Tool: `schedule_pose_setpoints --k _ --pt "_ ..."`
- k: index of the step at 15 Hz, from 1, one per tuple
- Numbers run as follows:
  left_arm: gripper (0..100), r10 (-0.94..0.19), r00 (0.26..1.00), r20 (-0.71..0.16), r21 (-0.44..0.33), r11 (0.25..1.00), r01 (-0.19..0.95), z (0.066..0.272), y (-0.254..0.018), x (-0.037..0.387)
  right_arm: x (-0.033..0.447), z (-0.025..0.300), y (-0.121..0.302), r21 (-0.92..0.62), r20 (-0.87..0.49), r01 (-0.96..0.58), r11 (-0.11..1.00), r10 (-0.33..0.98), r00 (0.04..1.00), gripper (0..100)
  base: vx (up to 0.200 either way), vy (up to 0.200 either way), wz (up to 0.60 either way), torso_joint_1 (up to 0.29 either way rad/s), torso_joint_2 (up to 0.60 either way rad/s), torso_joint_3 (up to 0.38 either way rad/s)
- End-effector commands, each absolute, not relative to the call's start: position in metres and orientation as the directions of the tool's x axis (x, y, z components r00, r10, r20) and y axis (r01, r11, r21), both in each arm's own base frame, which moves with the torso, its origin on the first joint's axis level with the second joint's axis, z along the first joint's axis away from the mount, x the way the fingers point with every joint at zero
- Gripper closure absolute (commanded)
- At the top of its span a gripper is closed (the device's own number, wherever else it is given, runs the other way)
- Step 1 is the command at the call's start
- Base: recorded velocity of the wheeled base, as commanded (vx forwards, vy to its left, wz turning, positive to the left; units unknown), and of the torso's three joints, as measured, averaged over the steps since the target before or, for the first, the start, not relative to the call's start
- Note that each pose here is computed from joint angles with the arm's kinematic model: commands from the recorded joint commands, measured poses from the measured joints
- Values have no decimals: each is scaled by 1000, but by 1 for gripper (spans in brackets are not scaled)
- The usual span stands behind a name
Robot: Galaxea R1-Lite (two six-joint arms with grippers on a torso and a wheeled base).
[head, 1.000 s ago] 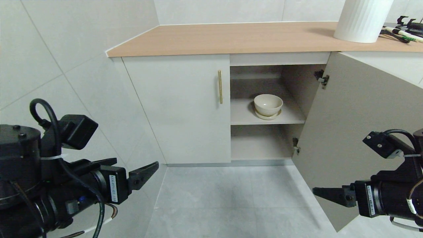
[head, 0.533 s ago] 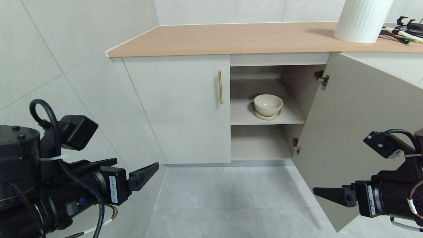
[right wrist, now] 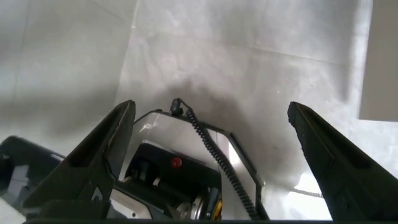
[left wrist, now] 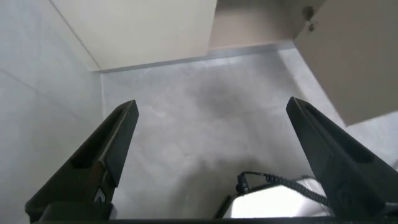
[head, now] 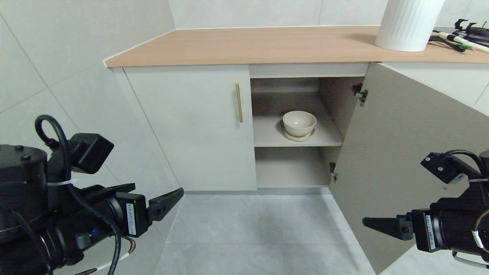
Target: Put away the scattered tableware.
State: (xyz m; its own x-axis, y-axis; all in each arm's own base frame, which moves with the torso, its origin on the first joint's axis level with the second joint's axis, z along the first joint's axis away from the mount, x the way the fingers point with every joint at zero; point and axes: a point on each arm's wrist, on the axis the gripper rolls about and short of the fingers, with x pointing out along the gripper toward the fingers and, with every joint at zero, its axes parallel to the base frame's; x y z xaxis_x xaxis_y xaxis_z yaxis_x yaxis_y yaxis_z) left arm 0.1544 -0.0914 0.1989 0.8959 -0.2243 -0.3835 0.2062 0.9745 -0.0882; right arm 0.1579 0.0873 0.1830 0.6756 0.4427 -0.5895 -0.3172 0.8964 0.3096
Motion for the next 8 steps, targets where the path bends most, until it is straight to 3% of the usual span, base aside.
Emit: schedule_pose_setpoints --k 1,4,6,8 --pt "0 -224 895 -384 -89 974 206 199 -92 155 157 183 87 308 -594 -316 897 441 672 0 0 -200 0 12 -2 2" --pt "0 -223 896 -384 -88 975 205 199 -92 155 152 179 84 279 -645 -317 907 421 638 0 0 -200 0 1 1 1" --pt "0 -223 896 -384 -88 975 205 199 -92 155 136 180 75 201 -646 -395 896 424 635 0 0 -200 0 2 5 7" --pt "0 -224 894 -387 -87 975 206 198 -92 155 105 186 62 146 -577 -568 810 536 617 0 0 0 0 0 0 0"
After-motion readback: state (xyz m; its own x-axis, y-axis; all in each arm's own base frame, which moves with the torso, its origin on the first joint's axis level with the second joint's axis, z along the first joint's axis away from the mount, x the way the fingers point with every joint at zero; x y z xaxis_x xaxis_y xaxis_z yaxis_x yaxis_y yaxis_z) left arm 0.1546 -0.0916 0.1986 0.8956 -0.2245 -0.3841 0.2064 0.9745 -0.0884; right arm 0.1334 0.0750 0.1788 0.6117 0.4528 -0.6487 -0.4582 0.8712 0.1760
